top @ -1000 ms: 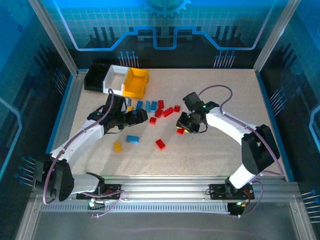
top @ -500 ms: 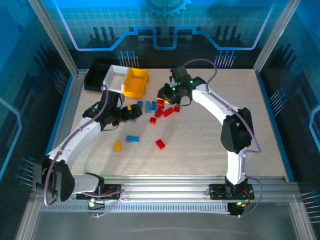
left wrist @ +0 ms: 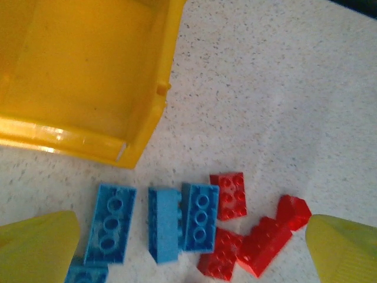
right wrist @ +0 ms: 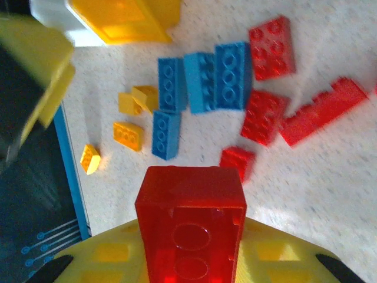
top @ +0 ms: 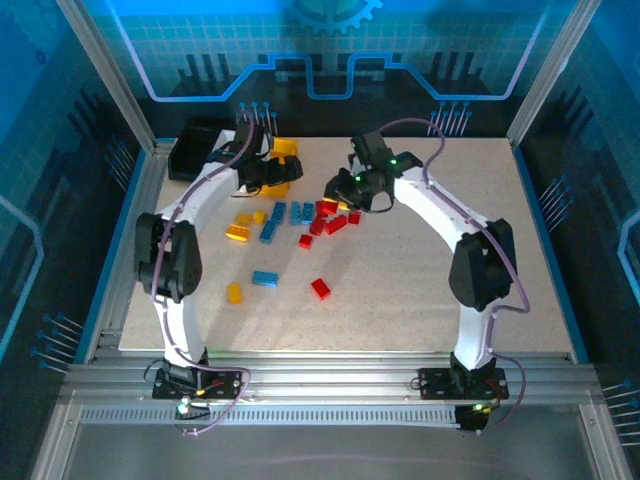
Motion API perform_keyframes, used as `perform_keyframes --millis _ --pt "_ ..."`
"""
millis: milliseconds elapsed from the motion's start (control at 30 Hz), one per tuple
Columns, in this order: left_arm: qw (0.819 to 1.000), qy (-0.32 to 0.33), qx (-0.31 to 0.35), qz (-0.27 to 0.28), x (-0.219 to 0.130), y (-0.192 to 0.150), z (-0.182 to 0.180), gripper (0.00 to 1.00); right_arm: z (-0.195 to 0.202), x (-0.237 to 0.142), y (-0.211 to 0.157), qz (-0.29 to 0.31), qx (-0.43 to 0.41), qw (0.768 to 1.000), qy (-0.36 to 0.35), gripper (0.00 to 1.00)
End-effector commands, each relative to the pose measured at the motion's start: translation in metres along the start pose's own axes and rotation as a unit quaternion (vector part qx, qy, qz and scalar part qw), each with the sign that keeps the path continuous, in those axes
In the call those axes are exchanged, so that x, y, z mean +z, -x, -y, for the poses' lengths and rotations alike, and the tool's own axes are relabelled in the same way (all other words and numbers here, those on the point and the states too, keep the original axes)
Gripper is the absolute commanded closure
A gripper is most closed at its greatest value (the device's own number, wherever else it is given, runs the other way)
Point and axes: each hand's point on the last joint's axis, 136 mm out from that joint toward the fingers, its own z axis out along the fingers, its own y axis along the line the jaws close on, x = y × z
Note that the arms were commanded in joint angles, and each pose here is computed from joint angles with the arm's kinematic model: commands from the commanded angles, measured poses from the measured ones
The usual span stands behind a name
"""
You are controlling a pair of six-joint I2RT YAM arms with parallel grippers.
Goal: Sort the legos into containers by color
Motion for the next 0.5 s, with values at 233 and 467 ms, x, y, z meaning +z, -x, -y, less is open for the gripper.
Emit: perform_keyframes --millis 233,467 --pt "0.997 0.001 0.074 -0.025 0.065 0.019 0.011 0.01 0.031 -0.071 -0.045 0.016 0.006 1.0 -0.003 0.71" --pt "0.996 -0.026 0.076 -0.049 0.101 -0.002 0.037 0.01 0.05 -0.093 -0.045 0.033 0.025 0.999 -0.01 0.71"
